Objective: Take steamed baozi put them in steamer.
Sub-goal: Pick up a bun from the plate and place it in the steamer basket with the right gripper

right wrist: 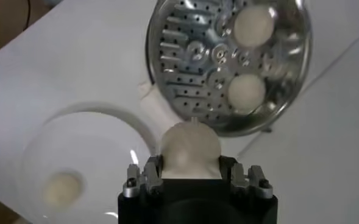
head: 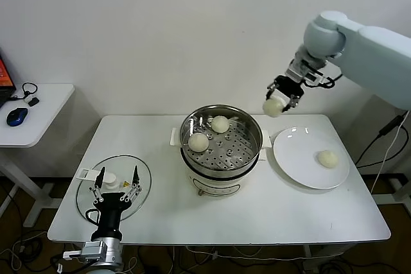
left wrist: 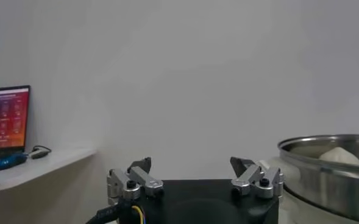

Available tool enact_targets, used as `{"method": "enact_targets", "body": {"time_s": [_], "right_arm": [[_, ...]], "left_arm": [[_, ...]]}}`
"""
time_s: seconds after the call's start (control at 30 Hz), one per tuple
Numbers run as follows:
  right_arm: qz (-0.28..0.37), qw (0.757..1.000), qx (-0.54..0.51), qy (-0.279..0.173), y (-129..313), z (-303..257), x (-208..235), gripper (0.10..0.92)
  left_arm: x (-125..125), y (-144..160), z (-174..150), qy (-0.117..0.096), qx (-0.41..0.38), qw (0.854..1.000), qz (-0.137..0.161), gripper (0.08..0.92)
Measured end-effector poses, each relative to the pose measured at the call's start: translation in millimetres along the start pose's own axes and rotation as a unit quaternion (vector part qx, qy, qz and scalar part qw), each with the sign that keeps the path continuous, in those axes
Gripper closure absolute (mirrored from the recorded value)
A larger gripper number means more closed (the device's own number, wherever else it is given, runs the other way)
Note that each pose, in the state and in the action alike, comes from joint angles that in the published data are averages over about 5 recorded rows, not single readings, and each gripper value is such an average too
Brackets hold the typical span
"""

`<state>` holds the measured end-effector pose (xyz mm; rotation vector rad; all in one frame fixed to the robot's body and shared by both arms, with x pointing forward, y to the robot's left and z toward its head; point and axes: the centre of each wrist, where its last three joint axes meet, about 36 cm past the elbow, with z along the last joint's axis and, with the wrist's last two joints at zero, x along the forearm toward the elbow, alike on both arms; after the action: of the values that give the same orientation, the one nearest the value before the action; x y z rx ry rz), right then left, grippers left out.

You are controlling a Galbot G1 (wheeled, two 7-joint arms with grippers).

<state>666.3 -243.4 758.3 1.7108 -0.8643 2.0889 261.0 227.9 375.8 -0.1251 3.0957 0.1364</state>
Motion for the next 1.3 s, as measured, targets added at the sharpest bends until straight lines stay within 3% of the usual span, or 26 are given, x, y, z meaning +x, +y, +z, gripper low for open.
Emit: {"method": "enact_targets", "body": {"time_s": [0.23,0.53,1.3], "right_arm": [[0.001,0.996,0.087,-0.010,-39,-59,0,0.411],[-0.025,0.987,0.157,-0.034,-56,-115,-38,0.411],[-0.069,0.971,0.223,-0.051,-58,-151,-127,0.411]], "left_arm": [[0,3,-2,-0.003,-0.002,1.000,-0.004,0.177],[0,4,-4,-0.004,-0.002,1.000,-0.007,0.177],[1,5,2,0.004,-0.002,1.000,-0.008,0.177]]}}
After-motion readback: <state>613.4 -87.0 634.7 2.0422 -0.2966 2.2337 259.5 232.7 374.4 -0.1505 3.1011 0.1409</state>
